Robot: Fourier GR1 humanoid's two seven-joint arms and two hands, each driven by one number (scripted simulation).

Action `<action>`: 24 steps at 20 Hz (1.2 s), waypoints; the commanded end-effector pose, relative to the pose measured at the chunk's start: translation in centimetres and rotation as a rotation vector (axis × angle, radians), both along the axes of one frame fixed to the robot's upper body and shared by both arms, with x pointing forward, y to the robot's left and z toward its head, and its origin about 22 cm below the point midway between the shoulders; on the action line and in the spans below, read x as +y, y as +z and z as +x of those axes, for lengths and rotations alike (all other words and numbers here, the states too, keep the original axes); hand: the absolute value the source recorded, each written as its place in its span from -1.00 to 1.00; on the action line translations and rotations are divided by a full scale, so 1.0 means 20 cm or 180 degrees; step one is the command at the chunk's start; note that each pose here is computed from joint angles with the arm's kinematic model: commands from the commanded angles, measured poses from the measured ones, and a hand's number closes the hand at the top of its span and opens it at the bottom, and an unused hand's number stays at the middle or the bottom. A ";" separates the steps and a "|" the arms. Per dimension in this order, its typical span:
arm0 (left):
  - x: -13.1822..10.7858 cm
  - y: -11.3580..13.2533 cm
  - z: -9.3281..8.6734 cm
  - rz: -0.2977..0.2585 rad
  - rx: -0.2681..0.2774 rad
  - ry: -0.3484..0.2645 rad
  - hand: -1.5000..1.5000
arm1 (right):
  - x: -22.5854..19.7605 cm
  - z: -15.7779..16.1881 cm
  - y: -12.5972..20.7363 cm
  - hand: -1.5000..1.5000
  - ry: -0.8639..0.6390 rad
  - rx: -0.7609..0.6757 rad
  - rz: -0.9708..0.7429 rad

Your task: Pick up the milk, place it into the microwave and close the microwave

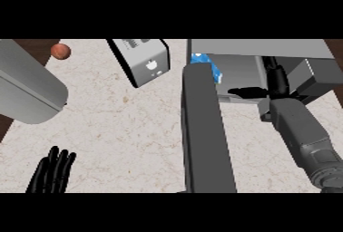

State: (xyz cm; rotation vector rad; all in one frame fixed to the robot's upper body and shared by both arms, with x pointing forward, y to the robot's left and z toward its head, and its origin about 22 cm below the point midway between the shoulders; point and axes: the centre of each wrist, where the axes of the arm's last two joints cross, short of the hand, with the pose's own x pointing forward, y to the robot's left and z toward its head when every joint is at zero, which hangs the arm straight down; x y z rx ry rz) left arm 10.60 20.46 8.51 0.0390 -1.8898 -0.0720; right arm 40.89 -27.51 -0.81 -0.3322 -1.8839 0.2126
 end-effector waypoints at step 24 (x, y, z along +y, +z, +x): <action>-0.07 -0.12 0.04 0.0148 0.0332 -0.0905 1.00 | -0.11 -0.80 -0.74 -1.00 0.0471 0.0650 0.1122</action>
